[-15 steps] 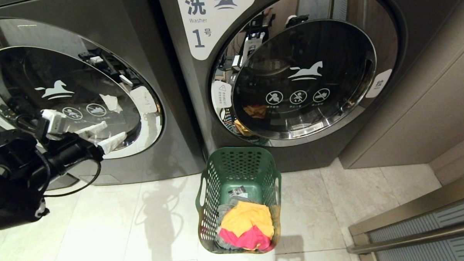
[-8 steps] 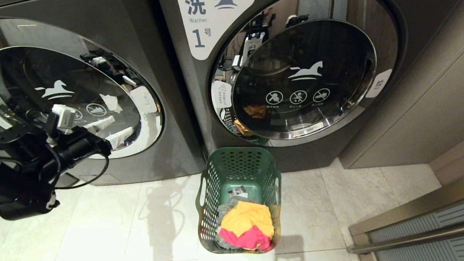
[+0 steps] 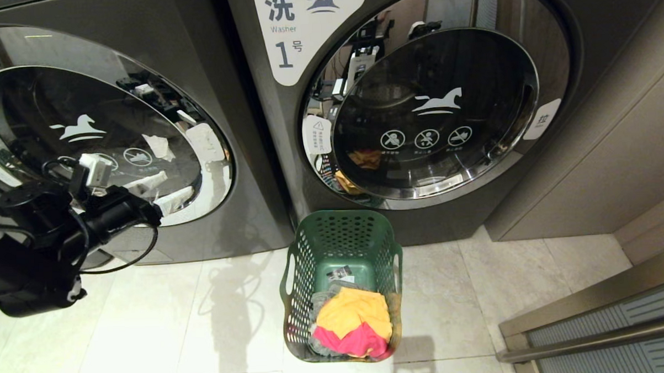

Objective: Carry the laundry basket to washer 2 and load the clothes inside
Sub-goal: Open the lid of the washing machine

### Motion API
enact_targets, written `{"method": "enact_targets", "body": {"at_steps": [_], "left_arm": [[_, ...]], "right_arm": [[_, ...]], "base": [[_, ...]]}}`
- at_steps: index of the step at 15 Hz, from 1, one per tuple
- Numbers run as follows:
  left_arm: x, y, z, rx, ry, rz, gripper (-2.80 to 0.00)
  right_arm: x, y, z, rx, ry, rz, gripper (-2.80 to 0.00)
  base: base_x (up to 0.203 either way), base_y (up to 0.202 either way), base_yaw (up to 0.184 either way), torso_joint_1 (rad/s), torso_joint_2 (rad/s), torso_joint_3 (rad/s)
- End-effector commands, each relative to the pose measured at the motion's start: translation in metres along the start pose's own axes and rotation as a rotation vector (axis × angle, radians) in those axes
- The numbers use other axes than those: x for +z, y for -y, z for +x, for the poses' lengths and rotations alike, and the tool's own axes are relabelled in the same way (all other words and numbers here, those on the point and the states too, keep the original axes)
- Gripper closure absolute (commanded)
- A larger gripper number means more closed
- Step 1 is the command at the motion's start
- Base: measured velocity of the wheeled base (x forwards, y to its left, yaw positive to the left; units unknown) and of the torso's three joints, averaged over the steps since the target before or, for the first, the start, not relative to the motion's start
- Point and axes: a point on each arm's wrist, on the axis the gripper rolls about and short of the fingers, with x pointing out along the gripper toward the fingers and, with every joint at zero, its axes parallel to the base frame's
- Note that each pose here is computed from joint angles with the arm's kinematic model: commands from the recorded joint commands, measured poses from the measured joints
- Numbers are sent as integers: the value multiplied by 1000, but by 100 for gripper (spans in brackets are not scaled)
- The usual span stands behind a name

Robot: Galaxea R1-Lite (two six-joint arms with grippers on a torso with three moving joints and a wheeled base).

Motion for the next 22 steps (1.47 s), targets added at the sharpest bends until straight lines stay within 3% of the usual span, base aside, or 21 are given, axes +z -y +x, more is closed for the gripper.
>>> {"method": "enact_targets", "body": {"at_steps": [1, 13, 19, 22], "left_arm": [[3, 2, -2, -4, 6, 7, -280], [0, 7, -4, -13, -9, -14, -280], [14, 19, -4, -35, 12, -3, -280], [23, 27, -9, -41, 21, -81, -280]], "right_arm": [[0, 0, 0, 0, -2, -1, 0], [0, 0, 0, 0, -2, -1, 0], [0, 0, 0, 0, -2, -1, 0], [0, 0, 0, 0, -2, -1, 0]], "base": [[0, 0, 0, 0, 0, 0], [0, 0, 0, 0, 0, 0], [0, 0, 0, 0, 0, 0], [0, 0, 0, 0, 0, 0]]}}
